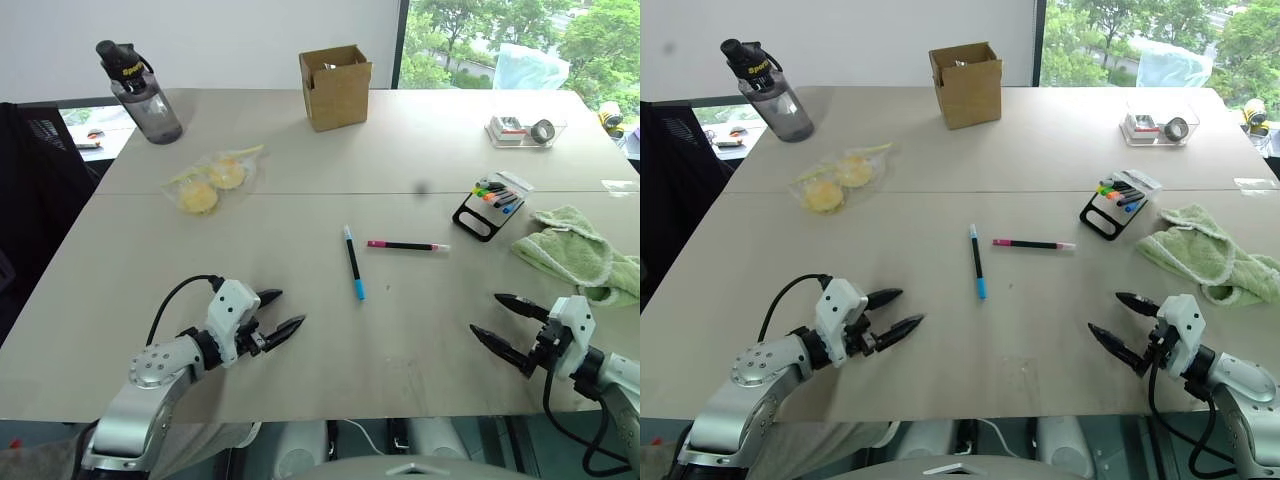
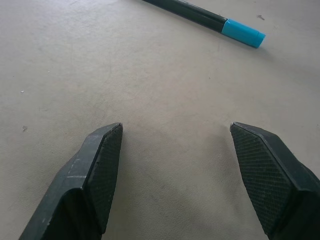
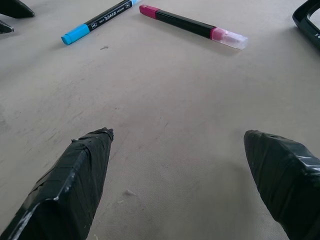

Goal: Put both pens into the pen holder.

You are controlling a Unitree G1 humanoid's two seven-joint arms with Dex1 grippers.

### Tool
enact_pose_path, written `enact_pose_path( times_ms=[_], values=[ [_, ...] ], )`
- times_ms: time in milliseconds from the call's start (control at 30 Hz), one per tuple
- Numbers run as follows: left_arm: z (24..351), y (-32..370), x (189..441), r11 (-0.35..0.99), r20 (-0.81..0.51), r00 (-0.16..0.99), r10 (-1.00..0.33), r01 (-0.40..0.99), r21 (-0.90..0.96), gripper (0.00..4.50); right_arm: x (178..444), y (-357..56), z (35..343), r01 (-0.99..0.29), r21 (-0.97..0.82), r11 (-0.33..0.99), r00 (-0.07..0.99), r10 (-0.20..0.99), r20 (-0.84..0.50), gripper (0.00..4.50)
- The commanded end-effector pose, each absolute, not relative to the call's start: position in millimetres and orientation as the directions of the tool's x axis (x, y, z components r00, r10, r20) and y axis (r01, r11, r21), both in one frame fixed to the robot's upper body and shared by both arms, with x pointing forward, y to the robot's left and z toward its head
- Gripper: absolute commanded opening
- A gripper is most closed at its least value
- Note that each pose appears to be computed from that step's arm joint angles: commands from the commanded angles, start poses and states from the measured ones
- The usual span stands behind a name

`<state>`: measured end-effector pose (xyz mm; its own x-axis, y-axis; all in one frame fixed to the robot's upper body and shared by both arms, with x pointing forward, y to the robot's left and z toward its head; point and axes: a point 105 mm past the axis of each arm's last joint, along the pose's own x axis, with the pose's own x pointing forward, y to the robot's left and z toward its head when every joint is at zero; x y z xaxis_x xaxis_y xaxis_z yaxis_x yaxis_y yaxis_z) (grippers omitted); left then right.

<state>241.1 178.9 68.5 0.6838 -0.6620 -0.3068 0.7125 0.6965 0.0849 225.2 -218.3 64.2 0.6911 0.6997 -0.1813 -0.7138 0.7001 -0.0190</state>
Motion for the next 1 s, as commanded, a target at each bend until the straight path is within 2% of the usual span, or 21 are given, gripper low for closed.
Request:
enact_pose_path(
  times_ms=[33,800,900,1000],
  values=[
    [80,180,242,0.689,-0.283,0.686,-0.67,0.717,0.106,3.55,226,-221,67,-0.728,-0.063,0.683,0.681,0.707,-0.19,4.45],
    [75,173,245,0.681,-0.278,0.673,-0.685,0.727,0.083,3.55,228,-221,67,-0.742,-0.072,0.667,0.661,0.708,-0.249,4.45],
    [77,172,248,0.683,-0.266,0.677,-0.687,0.726,0.083,3.55,234,-219,71,-0.741,-0.087,0.666,0.664,0.705,-0.25,4.45],
    [79,169,247,0.649,-0.279,0.631,-0.724,0.76,0.036,3.55,246,-213,74,-0.751,-0.119,0.65,0.655,0.708,-0.265,4.45]
  ],
)
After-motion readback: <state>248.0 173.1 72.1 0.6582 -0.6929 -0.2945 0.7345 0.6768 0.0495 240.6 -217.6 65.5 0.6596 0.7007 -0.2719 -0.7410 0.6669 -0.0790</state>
